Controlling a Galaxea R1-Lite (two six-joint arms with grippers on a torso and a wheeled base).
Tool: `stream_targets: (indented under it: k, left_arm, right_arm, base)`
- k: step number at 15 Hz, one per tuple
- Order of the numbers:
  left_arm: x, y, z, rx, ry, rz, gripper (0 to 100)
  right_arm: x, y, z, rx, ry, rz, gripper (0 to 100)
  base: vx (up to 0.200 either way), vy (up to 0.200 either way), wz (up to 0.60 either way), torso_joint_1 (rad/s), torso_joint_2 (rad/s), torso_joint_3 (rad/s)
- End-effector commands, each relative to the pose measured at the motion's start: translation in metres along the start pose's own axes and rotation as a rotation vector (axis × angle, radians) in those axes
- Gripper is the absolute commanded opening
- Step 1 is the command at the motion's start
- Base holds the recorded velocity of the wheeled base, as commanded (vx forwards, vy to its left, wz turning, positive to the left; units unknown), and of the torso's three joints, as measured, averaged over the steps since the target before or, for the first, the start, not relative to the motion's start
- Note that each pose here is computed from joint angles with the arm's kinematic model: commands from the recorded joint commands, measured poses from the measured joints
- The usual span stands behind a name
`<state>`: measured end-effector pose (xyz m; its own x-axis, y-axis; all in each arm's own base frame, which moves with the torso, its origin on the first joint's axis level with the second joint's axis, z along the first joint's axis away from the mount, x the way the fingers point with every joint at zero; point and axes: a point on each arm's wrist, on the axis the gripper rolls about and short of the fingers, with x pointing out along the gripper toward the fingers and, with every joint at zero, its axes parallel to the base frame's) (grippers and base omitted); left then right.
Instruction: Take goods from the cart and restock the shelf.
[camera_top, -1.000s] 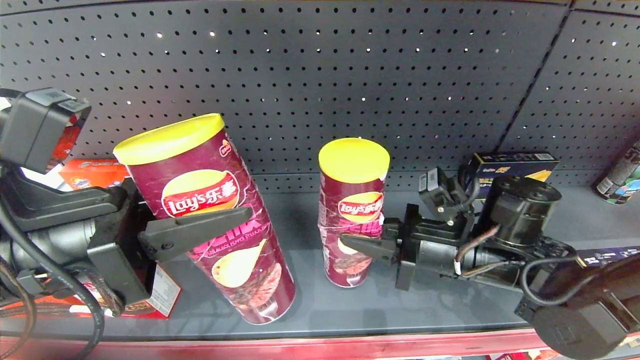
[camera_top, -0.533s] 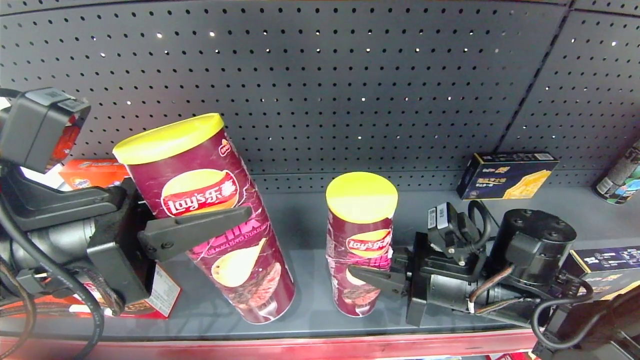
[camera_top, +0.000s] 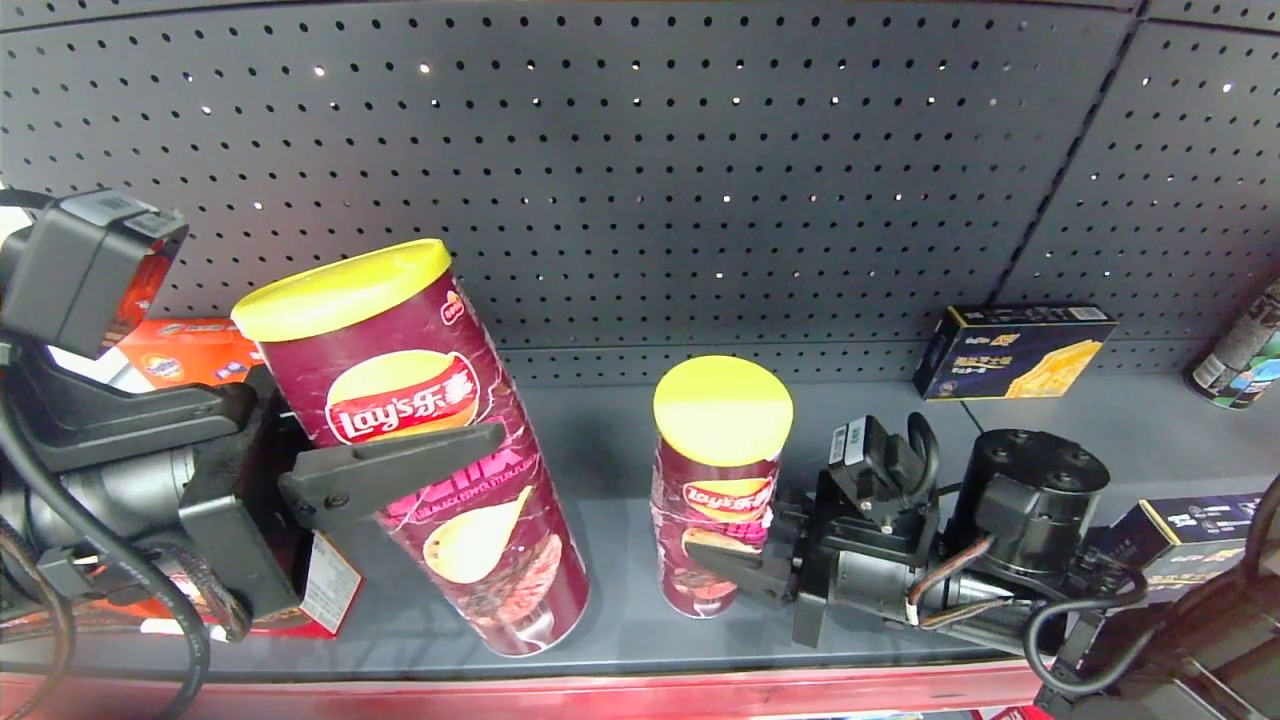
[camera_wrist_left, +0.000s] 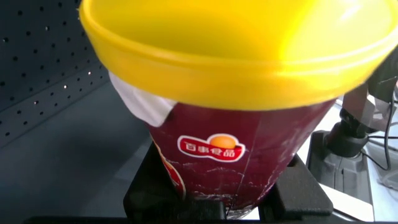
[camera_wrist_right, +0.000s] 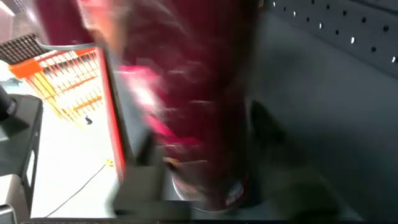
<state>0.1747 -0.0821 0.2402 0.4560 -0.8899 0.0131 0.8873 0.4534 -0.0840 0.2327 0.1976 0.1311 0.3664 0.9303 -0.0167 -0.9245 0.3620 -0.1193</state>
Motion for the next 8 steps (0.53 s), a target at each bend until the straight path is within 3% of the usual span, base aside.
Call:
stream_targets:
  k: [1,8]
  left_arm:
    - [0.0,0.0,-0.001,-0.002,0.002,0.001,0]
    - [0.0,0.0,-0.001,-0.001,0.002,0.001,0]
  right_arm:
    - [-0.002,0.002,-0.001,-0.006,0.004,0.002,100]
    - [-0.042,0.017,0.016,-0.038,-0.008,-0.023,100]
  base:
    - [0.0,0.0,0.0,0.0,0.0,0.0]
    - [0.0,0.0,0.0,0.0,0.0,0.0]
